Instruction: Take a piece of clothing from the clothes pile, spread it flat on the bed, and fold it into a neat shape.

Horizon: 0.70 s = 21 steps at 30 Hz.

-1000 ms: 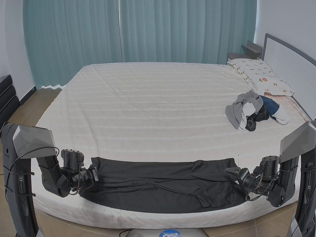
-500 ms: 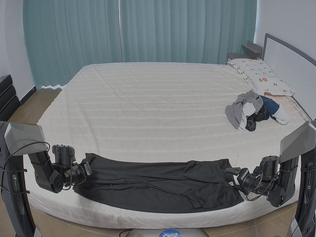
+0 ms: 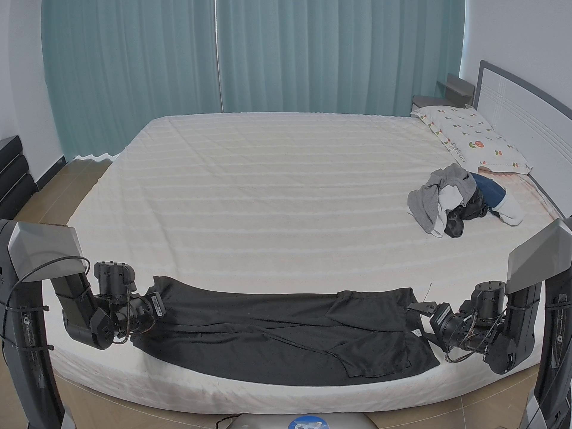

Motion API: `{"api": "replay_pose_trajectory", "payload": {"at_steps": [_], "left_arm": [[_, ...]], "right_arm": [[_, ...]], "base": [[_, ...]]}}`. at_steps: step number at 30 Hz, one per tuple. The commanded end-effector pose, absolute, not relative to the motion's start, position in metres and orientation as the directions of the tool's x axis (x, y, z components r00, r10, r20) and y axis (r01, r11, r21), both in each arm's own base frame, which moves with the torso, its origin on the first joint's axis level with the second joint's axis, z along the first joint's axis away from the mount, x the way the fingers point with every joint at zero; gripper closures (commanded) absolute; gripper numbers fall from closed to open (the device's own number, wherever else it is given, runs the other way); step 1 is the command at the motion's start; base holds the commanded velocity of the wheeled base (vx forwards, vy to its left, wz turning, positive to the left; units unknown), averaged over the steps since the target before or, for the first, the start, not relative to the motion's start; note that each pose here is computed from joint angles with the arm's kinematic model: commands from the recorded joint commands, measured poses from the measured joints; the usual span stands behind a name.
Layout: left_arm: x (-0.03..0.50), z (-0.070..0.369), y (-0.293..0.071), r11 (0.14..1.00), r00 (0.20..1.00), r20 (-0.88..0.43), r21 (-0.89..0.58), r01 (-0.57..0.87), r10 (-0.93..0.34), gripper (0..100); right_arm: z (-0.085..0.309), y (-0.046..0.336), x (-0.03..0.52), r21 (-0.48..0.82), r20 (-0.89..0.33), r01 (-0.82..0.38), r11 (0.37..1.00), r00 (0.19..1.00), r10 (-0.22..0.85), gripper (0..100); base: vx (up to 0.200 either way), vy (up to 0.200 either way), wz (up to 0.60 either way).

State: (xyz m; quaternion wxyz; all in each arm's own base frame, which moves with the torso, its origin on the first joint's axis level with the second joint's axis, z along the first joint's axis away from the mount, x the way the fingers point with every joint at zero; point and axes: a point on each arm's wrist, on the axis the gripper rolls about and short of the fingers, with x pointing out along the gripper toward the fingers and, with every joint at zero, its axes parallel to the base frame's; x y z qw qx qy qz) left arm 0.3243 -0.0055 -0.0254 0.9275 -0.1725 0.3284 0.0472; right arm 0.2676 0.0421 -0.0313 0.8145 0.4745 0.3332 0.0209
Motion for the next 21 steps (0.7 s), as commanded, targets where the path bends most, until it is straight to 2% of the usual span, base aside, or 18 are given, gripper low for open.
{"api": "replay_pose_trajectory", "payload": {"at_steps": [1,7,14,21], "left_arm": [[0.325,-0.026,-0.006,0.936,0.780,-0.625,-0.290,-0.199,-0.028,100],[0.329,-0.023,-0.008,0.932,0.798,-0.602,-0.306,-0.195,-0.031,100],[0.340,-0.016,-0.022,0.889,0.828,-0.558,-0.404,-0.213,-0.055,100],[0.338,-0.013,-0.029,0.891,0.829,-0.554,-0.408,-0.198,-0.070,100]], "right_arm": [[-0.027,0.039,0.270,0.799,-0.500,0.267,0.539,0.794,0.347,0],[-0.028,0.039,0.270,0.798,-0.501,0.268,0.540,0.793,0.347,0],[-0.029,0.041,0.270,0.795,-0.505,0.267,0.544,0.789,0.350,0],[-0.029,0.041,0.270,0.795,-0.504,0.267,0.545,0.791,0.347,0]], "base": [[0.000,0.000,0.00],[0.000,0.000,0.00],[0.000,0.000,0.00],[0.000,-0.200,0.00]]}}
